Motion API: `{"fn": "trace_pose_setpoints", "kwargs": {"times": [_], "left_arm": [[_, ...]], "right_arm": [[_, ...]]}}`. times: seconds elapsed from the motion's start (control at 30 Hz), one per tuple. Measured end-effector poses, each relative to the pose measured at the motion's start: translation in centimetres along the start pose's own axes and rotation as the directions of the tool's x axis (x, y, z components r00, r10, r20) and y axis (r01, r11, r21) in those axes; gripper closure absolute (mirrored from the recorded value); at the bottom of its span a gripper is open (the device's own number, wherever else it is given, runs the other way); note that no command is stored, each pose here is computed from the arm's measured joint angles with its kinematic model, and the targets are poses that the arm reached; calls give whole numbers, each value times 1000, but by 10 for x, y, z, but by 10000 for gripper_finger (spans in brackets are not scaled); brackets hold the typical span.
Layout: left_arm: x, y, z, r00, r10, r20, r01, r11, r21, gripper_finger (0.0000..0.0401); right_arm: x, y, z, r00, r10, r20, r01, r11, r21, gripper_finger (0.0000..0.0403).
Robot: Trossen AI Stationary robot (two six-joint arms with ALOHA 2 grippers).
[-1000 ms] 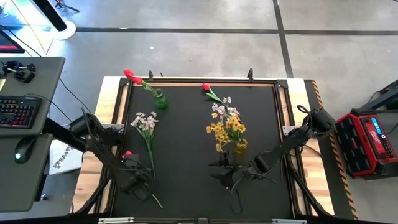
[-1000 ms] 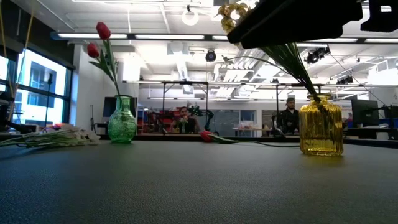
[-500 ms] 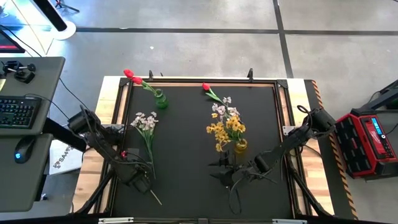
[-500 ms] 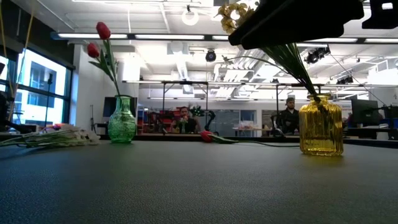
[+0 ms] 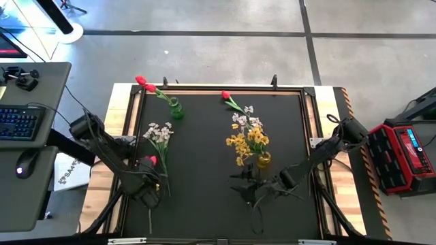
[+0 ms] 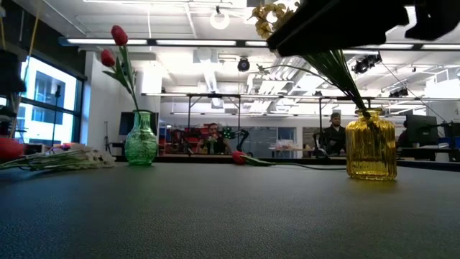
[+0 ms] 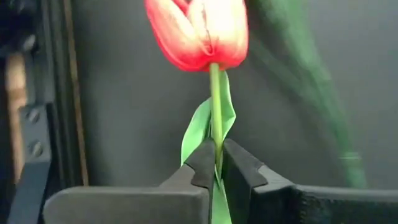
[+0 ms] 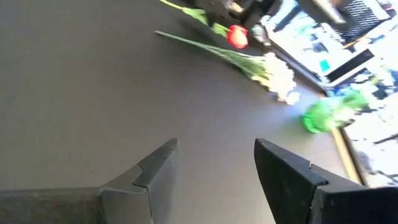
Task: Sort flowers into vase by color
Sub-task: Put the bottom red tulip in the green vase
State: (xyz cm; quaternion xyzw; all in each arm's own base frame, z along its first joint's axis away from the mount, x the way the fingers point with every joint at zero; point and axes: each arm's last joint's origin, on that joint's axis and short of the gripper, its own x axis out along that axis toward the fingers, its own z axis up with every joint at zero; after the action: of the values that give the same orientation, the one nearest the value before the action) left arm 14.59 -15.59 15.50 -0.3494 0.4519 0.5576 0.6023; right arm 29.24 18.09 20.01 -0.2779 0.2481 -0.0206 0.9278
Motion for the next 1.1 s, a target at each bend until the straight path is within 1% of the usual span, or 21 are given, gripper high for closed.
{"fn": "trace_pose_setpoints", "kwargs": {"times": [0.07, 0.13, 0.2, 0.27, 0.37, 0.43, 0.5, 0.53, 0.57, 0.6, 0.63, 0.67, 0.73, 0.8, 0.83, 0.9, 0.97, 1.03, 1.1], "left_arm": [[-9, 1, 6, 997, -70, 34, 70, 998, 0, 390], [-21, -1, 12, 984, -160, 76, 159, 987, 18, 395], [-35, -4, 17, 953, -274, 127, 269, 962, 51, 398], [-50, -8, 22, 903, -390, 182, 377, 921, 102, 398], [-75, -16, 28, 795, -539, 278, 495, 842, 215, 398], [-90, -22, 31, 698, -623, 353, 535, 781, 321, 398], [-102, -29, 34, 582, -680, 447, 530, 733, 426, 398], [-107, -32, 36, 520, -693, 499, 508, 721, 472, 398], [-111, -35, 38, 467, -694, 548, 475, 719, 507, 398], [-113, -39, 41, 426, -685, 591, 435, 728, 530, 398], [-113, -42, 45, 403, -668, 626, 387, 744, 544, 398], [-112, -45, 51, 391, -644, 657, 349, 765, 542, 398], [-107, -49, 65, 360, -582, 729, 310, 812, 495, 398], [-103, -51, 83, 321, -504, 802, 286, 859, 425, 398], [-100, -50, 93, 310, -464, 830, 252, 882, 399, 398], [-96, -47, 114, 300, -385, 873, 189, 921, 341, 398], [-92, -41, 136, 311, -305, 900, 174, 949, 262, 398], [-90, -32, 156, 321, -231, 919, 168, 968, 185, 400], [-89, -24, 169, 328, -179, 928, 151, 979, 136, 400]], "right_arm": [[-12, -3, 3, 999, -32, -6, 32, 999, -16, 208], [-26, -6, 5, 999, -45, -11, 45, 999, -23, 208], [-42, -11, 8, 999, -36, -6, 36, 999, -10, 208], [-57, -15, 12, 1000, -21, 14, 20, 999, 25, 208], [-79, -18, 15, 999, 12, 47, -16, 997, 74, 208], [-92, -17, 17, 997, 35, 74, -43, 993, 106, 208], [-102, -13, 19, 994, 49, 98, -61, 990, 125, 208], [-107, -10, 19, 993, 54, 106, -67, 990, 123, 208], [-111, -7, 19, 992, 57, 112, -70, 990, 119, 208], [-115, -3, 18, 991, 63, 115, -77, 990, 115, 208], [-118, 0, 17, 991, 66, 115, -79, 991, 111, 208], [-120, 4, 16, 992, 60, 110, -73, 991, 113, 208], [-124, 10, 10, 996, 30, 87, -41, 991, 127, 208], [-125, 15, 5, 998, -25, 64, 14, 986, 168, 208], [-125, 17, 3, 997, -53, 55, 41, 981, 190, 208], [-124, 20, -1, 995, -90, 39, 79, 972, 223, 208], [-122, 22, -4, 992, -122, 29, 112, 965, 238, 208], [-121, 23, -5, 988, -149, 29, 138, 962, 237, 208], [-118, 21, -5, 983, -182, 26, 172, 960, 219, 208]]}}
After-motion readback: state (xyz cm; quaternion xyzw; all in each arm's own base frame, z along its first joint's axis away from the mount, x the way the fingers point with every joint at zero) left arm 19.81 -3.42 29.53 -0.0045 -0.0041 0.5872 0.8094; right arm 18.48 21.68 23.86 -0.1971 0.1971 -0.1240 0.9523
